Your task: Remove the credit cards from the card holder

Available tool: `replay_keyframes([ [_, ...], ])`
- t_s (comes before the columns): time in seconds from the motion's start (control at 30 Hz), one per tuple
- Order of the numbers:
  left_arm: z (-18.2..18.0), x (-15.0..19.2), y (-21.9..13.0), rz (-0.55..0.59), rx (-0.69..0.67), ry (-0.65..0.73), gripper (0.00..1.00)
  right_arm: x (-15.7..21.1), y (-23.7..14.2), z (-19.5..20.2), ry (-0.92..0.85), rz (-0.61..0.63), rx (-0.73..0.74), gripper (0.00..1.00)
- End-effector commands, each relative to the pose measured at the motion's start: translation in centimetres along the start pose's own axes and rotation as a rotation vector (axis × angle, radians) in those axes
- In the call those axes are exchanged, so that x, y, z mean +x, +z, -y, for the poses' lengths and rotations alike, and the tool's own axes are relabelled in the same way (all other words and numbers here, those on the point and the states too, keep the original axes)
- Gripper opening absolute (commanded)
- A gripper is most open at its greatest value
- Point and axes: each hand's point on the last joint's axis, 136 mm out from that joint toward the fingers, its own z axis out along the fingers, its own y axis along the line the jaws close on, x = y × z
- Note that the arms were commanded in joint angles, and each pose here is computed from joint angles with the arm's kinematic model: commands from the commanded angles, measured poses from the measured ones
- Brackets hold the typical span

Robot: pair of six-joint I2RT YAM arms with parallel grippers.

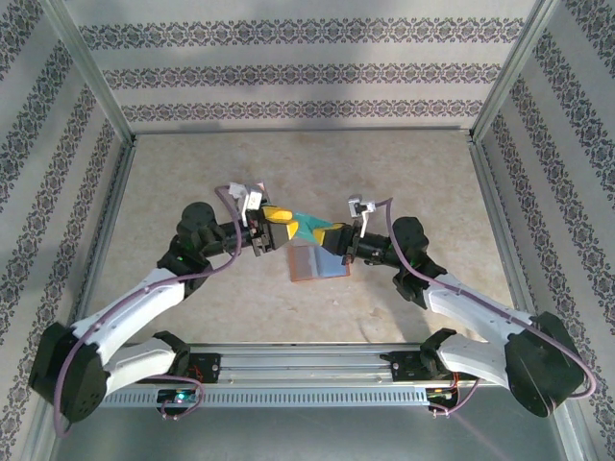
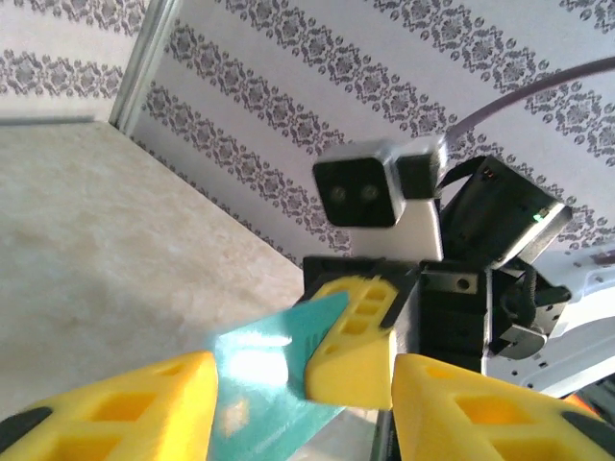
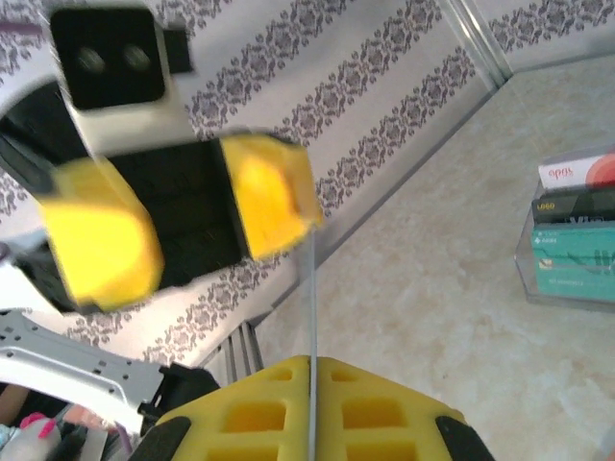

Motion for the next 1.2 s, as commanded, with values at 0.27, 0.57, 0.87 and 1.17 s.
replay_keyframes([
  [0.27, 0.8, 3.6, -3.3, -0.467, -0.086, 0.196, 0.6, 3.1, 0.3, -2.9, -0.065, -0.279, -0.09, 0.0],
  [0.57, 1.5, 4.3, -2.5, -0.579, 0.015, 0.183, 0.52, 4.2, 1.2, -4.0, -0.042, -0.369, -0.169, 0.0],
  [0.87, 1.7, 5.8, -1.6, -0.626, 0.111, 0.145, 0.47, 4.5, 1.9, -4.2, -0.039, -0.399, -0.189, 0.0],
  [1.17, 1.8, 7.2, -1.2, -0.678, 0.182, 0.108, 0.15, 4.5, 2.3, -4.3, -0.042, -0.411, -0.198, 0.0],
])
